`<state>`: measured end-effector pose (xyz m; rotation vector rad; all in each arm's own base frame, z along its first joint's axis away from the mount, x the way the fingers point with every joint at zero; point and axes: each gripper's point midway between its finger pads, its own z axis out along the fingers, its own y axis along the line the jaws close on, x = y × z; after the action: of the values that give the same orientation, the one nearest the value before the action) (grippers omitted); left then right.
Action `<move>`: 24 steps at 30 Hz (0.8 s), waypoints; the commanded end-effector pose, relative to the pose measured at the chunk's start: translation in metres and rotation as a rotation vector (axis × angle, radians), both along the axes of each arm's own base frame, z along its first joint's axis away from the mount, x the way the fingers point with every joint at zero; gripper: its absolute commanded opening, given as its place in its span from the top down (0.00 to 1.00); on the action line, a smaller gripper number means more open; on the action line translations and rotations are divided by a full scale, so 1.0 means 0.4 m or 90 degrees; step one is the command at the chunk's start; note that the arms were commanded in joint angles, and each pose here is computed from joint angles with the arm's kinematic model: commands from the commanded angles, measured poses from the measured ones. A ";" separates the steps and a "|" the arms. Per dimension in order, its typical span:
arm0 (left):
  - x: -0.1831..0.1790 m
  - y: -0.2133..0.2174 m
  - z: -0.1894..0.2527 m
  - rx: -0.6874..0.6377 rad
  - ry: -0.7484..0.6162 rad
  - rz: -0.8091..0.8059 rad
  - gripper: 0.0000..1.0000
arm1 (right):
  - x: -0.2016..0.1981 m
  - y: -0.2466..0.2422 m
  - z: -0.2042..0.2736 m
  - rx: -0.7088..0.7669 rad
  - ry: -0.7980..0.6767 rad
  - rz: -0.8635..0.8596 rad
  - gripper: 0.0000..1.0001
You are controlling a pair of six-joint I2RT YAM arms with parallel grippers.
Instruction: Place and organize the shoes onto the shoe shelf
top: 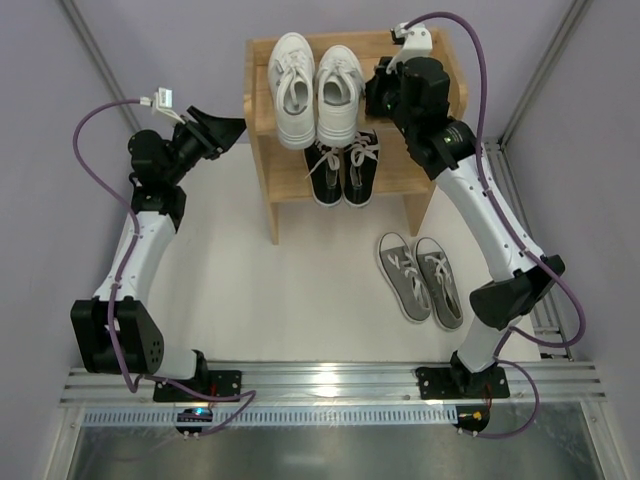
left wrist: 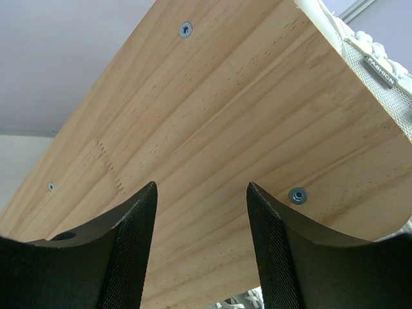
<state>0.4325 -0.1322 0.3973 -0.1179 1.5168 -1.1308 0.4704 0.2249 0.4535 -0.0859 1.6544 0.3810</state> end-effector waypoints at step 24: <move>-0.065 -0.138 0.049 0.019 -0.052 -0.097 0.44 | -0.091 0.136 0.012 -0.047 0.000 -0.012 0.96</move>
<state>0.4385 -0.1390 0.3984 -0.1372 1.4970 -1.0999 0.4477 0.2564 0.4546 -0.0937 1.6723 0.2687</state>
